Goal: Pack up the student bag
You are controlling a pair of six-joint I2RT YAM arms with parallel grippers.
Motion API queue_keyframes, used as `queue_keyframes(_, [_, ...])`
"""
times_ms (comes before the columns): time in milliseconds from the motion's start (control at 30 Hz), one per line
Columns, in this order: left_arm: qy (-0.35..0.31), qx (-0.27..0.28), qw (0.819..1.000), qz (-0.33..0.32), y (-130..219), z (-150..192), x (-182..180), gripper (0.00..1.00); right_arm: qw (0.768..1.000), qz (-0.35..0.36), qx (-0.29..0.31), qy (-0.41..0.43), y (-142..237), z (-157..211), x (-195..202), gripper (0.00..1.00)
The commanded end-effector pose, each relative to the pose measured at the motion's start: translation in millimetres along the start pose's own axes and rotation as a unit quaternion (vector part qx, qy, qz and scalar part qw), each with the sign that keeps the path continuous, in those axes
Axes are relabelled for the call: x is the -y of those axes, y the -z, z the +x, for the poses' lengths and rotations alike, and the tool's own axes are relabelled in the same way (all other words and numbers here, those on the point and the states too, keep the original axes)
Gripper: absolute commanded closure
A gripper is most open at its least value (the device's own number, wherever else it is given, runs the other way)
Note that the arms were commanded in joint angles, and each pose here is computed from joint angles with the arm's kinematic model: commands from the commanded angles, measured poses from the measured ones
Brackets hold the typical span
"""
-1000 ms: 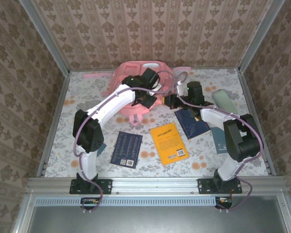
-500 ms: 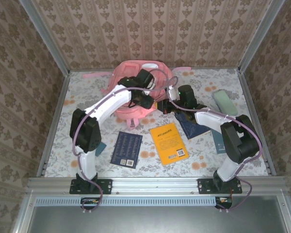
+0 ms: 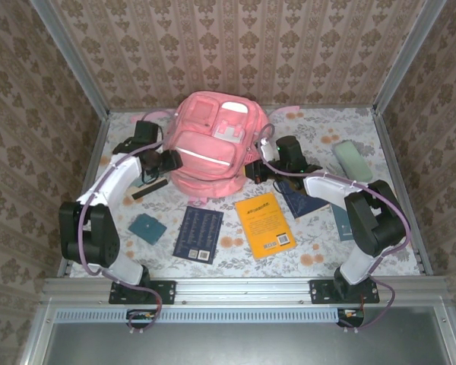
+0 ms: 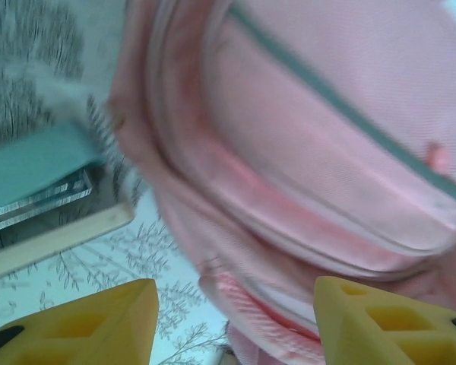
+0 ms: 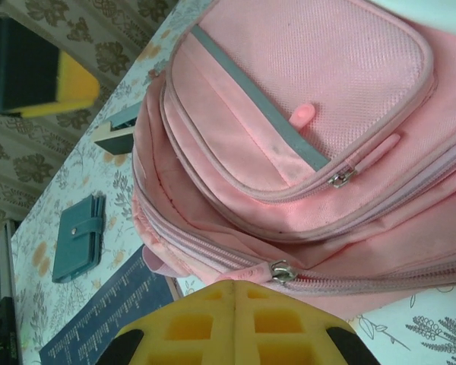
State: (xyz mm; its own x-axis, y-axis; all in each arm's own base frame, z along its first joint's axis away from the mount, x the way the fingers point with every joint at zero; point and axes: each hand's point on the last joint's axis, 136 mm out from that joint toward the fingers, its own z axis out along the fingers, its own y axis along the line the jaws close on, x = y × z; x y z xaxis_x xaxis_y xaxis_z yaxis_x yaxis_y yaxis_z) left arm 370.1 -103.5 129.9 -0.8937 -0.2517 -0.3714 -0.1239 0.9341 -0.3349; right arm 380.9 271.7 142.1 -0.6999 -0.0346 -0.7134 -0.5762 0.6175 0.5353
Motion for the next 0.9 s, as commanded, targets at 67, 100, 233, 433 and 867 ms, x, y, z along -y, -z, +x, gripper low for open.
queue_keyframes(67, [0.023,-0.005,0.997,0.068,-3,4,39,0.43,1.000,0.014,-0.020,-0.012,-1,14,4,0.88])
queue_keyframes(100, [0.006,-0.003,0.997,0.073,-2,4,49,0.43,1.000,0.016,-0.020,-0.018,-1,14,4,0.85])
queue_keyframes(233, [-0.085,0.001,0.992,0.096,4,12,89,0.46,0.997,0.049,-0.010,-0.054,6,10,16,0.78])
queue_keyframes(433, [-0.282,-0.020,0.955,0.088,4,49,148,0.52,0.989,0.087,0.012,-0.119,24,5,38,0.71])
queue_keyframes(867, [-0.408,-0.087,0.909,0.027,-28,85,179,0.65,0.980,0.103,0.049,-0.162,54,-6,50,0.65])
